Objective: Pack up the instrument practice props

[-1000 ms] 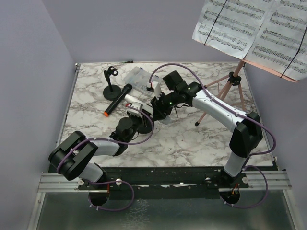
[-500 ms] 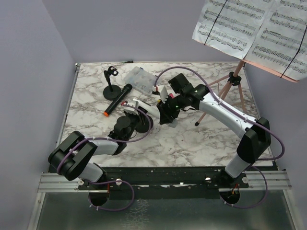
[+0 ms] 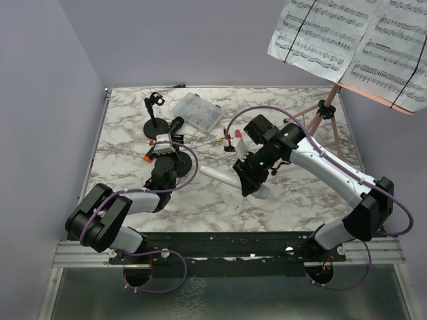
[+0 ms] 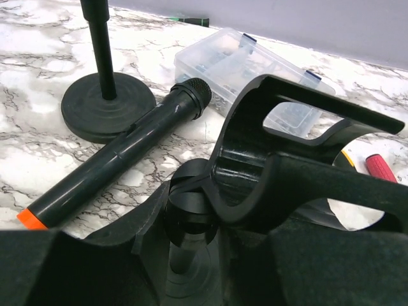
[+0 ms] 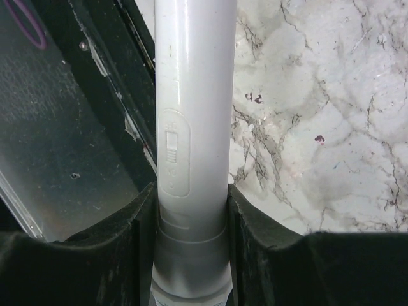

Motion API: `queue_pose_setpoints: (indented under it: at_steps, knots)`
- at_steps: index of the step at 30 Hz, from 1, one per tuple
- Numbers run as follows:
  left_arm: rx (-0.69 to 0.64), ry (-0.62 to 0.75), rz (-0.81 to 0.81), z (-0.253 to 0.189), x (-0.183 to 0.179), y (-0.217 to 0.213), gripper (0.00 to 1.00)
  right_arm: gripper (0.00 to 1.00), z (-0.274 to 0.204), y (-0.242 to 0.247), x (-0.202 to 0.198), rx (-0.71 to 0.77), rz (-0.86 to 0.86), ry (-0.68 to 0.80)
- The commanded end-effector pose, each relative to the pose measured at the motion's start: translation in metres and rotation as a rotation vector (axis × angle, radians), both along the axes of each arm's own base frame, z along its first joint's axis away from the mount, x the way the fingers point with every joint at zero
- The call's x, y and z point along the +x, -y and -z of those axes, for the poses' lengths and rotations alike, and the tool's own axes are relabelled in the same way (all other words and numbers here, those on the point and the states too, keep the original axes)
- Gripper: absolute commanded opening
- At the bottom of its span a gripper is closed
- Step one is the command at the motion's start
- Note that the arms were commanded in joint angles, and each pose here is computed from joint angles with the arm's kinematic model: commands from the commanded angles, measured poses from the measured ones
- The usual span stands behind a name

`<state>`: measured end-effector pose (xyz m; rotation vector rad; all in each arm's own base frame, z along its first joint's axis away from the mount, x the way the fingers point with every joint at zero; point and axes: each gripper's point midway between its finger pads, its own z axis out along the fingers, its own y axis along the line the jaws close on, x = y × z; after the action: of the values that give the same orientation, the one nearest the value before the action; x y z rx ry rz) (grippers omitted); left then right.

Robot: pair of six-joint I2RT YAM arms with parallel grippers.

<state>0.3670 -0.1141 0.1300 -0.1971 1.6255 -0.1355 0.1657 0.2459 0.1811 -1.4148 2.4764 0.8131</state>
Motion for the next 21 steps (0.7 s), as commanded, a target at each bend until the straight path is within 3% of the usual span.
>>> queue_pose_setpoints:
  at_steps: [1,11,21]
  knots:
    - [0.037,-0.057,-0.053,0.013,-0.009,-0.014,0.00,0.00,-0.004,0.007,-0.011,-0.009,-0.010,-0.026]
    - [0.103,-0.007,-0.073,-0.039,-0.011,-0.026,0.00,0.00,0.003,0.001,0.005,-0.013,0.001,0.026]
    - [0.113,0.007,-0.228,-0.093,0.016,-0.090,0.00,0.00,0.010,-0.015,0.018,0.016,-0.019,0.030]
